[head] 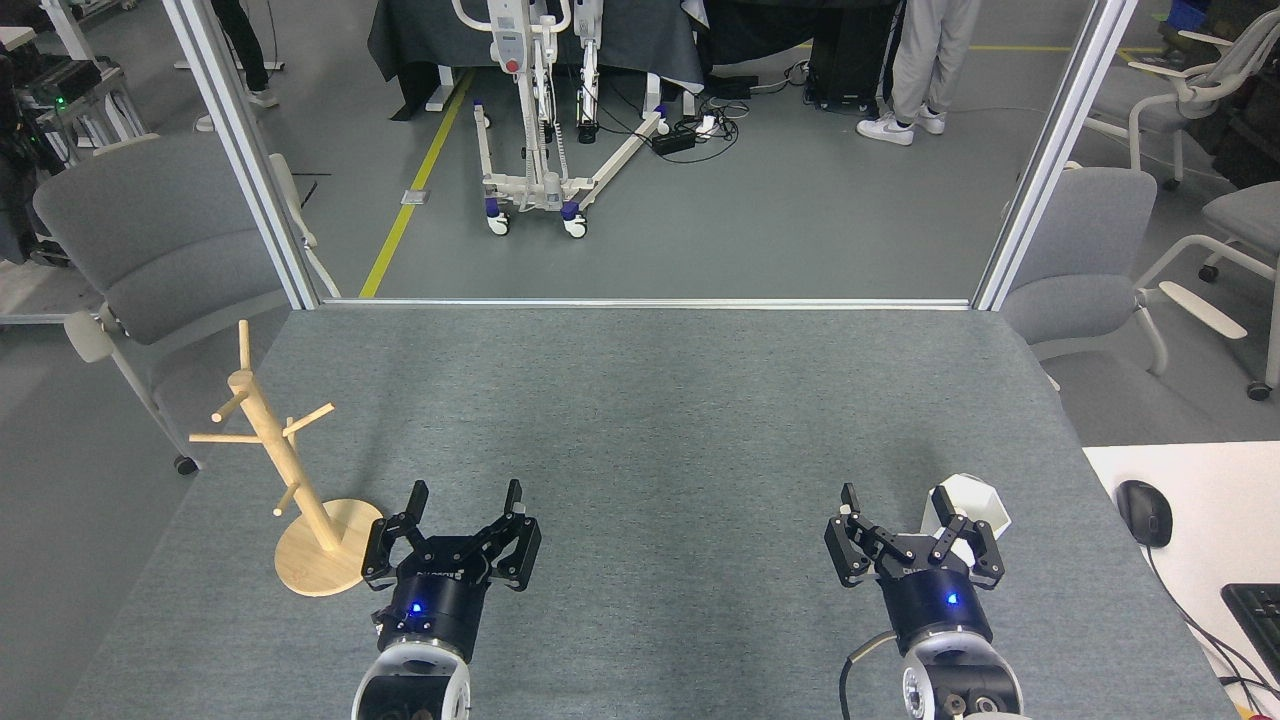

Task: Hang cup on storage rack
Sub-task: 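Close the right gripper on the white hexagonal cup at the table edge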

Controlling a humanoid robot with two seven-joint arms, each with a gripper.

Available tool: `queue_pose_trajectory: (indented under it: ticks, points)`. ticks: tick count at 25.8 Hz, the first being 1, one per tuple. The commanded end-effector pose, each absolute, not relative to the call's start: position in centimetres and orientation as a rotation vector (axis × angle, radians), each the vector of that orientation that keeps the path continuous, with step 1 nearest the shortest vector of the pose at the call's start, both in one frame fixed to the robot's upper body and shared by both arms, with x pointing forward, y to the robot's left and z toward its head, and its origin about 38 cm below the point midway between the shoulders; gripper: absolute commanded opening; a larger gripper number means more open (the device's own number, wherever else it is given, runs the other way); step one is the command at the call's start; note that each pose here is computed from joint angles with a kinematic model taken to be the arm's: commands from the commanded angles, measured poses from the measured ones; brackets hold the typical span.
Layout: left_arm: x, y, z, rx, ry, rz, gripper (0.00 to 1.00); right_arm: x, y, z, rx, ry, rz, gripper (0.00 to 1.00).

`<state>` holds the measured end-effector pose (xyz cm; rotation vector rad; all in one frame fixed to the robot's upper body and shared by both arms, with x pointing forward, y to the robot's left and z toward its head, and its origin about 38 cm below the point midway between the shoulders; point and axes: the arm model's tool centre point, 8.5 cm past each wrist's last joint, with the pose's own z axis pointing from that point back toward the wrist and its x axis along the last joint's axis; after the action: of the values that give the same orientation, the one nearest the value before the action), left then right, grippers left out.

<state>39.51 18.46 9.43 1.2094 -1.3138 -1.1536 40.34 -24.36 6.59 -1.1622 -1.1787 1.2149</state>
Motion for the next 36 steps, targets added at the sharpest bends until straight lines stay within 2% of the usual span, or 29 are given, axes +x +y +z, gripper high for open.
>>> queue_pose_trajectory:
  ticks: [1,5,12,18,23,29,36]
  points:
    - [39.5,18.4,9.6,1.211,-1.318,-1.152,0.99,39.6,-25.6,6.0,-1.175,-1.144,1.23,1.0]
    - [39.5,18.6,9.7,1.221,-1.318,-1.158,0.99,39.0,-28.7,5.6,-1.205,-1.086,1.211,0.99]
    - [39.4,18.4,9.4,1.216,-1.32,-1.156,0.99,37.7,-31.5,4.4,-1.184,-1.051,1.197,0.99]
    - [39.4,18.4,8.4,1.193,-1.298,-1.171,0.99,36.8,-32.7,2.1,-1.16,-1.004,1.212,0.99]
    - [39.7,18.2,8.1,1.186,-1.294,-1.176,0.99,36.6,-32.7,0.4,-1.147,-1.043,1.227,1.0]
    - [39.6,18.2,8.0,1.185,-1.291,-1.177,0.99,36.9,-33.3,-0.1,-1.125,-1.04,1.237,0.99]
    - [39.7,18.0,8.1,1.18,-1.294,-1.18,0.99,38.6,-34.0,0.3,-1.115,-1.051,1.25,1.0]
